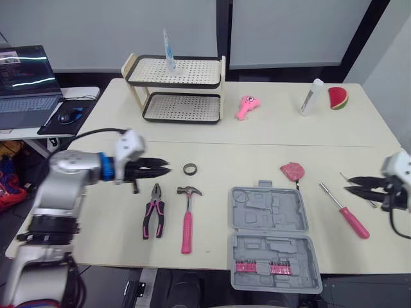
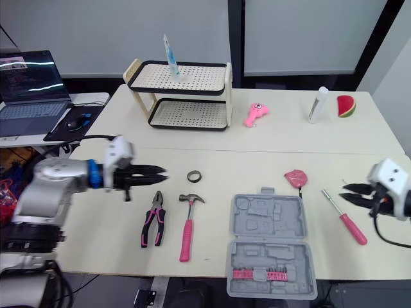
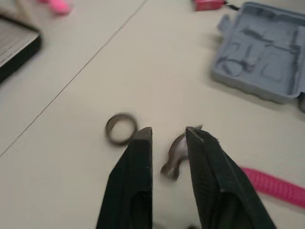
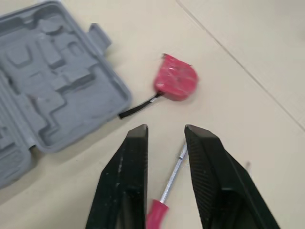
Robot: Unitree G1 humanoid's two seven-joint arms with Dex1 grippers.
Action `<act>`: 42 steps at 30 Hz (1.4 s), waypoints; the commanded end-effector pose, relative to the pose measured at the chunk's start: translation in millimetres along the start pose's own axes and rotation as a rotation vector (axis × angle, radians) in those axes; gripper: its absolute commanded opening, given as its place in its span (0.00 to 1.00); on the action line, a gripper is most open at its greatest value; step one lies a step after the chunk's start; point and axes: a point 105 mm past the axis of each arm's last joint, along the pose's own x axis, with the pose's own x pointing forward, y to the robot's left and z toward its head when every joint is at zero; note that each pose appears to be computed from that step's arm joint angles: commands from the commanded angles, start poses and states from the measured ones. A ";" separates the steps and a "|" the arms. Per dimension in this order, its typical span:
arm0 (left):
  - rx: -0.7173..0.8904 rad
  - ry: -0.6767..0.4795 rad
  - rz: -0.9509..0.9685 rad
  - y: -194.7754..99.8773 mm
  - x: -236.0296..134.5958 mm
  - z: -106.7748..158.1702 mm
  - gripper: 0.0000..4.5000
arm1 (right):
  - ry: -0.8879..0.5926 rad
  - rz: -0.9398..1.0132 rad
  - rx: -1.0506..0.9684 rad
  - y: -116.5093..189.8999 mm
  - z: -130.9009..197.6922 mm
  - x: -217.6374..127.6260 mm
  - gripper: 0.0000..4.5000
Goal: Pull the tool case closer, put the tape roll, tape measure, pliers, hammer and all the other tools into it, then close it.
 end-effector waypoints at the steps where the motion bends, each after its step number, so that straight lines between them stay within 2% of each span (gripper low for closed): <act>1: -0.049 -0.006 0.167 23.4 -42.0 -20.3 0.54 | 0.006 -0.136 0.006 -26.2 -10.6 -28.8 0.50; 7: -0.151 0.007 0.361 45.1 -72.4 -53.3 0.96 | 0.067 -0.250 0.062 -45.4 -51.2 -46.6 0.82; 8: -0.159 0.009 0.369 46.2 -73.3 -56.5 1.00 | 0.070 -0.256 0.066 -46.5 -54.5 -47.2 0.89; 9: -0.167 0.021 0.381 46.7 -74.3 -61.8 1.00 | 0.074 -0.269 0.076 -48.4 -58.7 -48.7 0.97; 10: -0.172 0.028 0.389 47.1 -74.9 -65.4 1.00 | 0.075 -0.278 0.084 -49.8 -61.4 -49.9 0.99; 14: -0.175 0.035 0.417 49.0 -75.6 -71.4 1.00 | 0.091 -0.297 0.096 -52.9 -69.5 -52.3 0.99; 19: -0.170 -0.024 0.477 55.4 -75.2 -62.6 1.00 | 0.077 -0.321 0.086 -54.8 -64.9 -43.0 0.99; 22: -0.127 -0.037 0.511 57.5 -77.8 -57.5 1.00 | 0.000 -0.274 0.056 -47.5 -40.5 -26.0 0.99; 25: -0.118 -0.018 0.554 60.6 -80.2 -56.8 1.00 | -0.118 -0.179 0.012 -27.0 -2.3 1.2 0.99; 30: -0.206 -0.034 0.493 51.1 -71.9 -54.8 1.00 | -0.362 0.097 -0.074 45.4 81.5 50.7 0.99; 36: -0.195 0.013 0.461 39.4 -58.2 -56.8 1.00 | -0.623 0.288 -0.084 112.8 159.7 66.2 0.99; 42: -0.121 0.002 0.371 31.6 -39.5 -36.3 1.00 | -0.637 0.298 -0.102 134.6 168.8 72.2 0.99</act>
